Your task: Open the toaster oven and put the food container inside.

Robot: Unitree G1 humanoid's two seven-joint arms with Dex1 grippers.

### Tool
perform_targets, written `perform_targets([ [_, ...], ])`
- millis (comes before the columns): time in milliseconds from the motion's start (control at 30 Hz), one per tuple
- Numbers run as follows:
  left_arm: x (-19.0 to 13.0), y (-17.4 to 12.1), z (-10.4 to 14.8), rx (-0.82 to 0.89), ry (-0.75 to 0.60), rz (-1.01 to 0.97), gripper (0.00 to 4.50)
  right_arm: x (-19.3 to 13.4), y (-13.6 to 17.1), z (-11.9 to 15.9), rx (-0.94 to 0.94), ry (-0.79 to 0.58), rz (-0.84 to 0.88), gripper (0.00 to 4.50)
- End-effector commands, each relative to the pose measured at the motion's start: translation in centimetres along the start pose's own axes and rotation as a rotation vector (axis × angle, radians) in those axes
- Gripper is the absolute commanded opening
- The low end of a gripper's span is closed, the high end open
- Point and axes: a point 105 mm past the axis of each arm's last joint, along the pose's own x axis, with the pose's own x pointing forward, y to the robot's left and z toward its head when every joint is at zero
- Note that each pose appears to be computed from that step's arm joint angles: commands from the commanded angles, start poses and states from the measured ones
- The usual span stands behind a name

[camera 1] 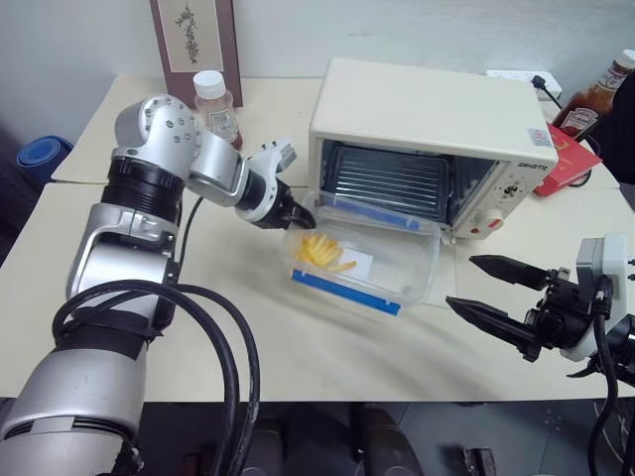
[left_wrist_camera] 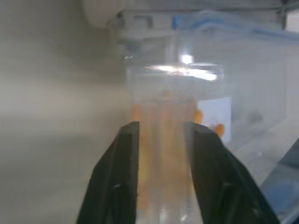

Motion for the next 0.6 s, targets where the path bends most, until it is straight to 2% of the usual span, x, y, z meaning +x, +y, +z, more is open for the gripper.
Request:
perform_targets([
  [33,-0.7,-0.3,1.6,-0.033,-0.08,-0.014,2.73,0.0,0.0,0.8,-0.031,-0.039,-0.023,4.5],
  [200,-2.2,-0.7,2.0,-0.027,-0.137,-0.106,4.15,0.1,-0.1,0.7,-0.018,-0.04,-0.035,4.5],
  [433,-6.7,-2.2,0.7,0.104,-0.242,-0.374,4.15,0.1,-0.5,1.7,-0.013,-0.044,-0.016,4.5],
  [533,-9.2,-1.9,-0.1,0.161,-0.337,-0.465,4.15,0.5,-0.3,2.8,-0.002,-0.072,0.021,4.5],
  [600,-10.8,-1.7,-1.2,0.251,-0.397,-0.539,4.21,0.9,0.4,3.3,0.018,-0.078,0.074,4.09],
])
